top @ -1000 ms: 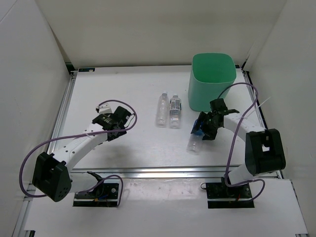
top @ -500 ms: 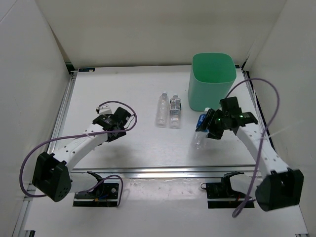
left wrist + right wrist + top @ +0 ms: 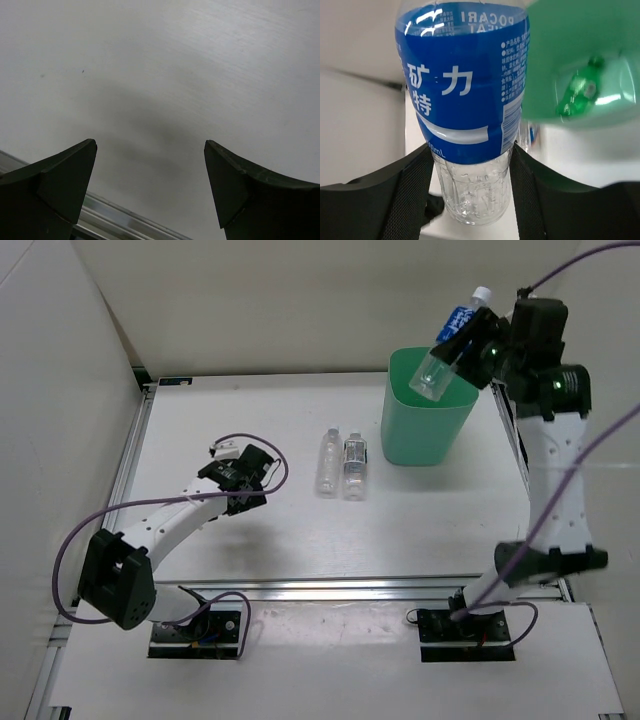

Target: Put the plastic bottles in the bin

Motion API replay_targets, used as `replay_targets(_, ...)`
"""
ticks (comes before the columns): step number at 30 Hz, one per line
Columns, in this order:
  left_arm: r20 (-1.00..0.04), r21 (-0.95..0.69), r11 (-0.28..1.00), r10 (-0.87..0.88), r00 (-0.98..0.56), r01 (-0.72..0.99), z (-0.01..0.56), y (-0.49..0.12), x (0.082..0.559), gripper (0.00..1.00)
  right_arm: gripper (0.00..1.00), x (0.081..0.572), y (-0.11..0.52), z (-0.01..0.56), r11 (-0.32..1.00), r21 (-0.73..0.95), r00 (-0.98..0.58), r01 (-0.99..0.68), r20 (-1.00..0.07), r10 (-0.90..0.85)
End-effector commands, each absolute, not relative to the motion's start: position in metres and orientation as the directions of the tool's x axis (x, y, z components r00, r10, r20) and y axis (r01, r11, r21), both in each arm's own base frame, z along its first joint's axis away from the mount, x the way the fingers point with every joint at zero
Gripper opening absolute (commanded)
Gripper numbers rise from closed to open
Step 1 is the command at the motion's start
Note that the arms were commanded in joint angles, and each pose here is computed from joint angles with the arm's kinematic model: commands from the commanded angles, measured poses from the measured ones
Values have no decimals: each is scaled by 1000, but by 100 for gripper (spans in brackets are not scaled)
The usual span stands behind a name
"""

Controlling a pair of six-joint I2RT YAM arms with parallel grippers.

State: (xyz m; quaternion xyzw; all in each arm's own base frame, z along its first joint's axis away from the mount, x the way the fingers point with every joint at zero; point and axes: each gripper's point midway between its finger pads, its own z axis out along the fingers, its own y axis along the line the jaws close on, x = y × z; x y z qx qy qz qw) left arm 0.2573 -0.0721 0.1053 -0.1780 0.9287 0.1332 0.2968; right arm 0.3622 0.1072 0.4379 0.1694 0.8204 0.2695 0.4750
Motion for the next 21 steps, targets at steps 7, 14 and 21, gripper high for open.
replay_targets(7,-647,-73,980,-189,-738,-187,156,-143,319,100,100,424,77,401,749,652,-564,120,-576,592)
replay_targets(14,-637,-234,971,-116,-762,47,176,-210,353,100,100,366,80,447,775,631,-489,-31,-686,539)
replay_targets(21,-592,-269,960,-99,-800,81,150,-238,373,100,100,339,95,407,738,674,-599,-15,-597,534)
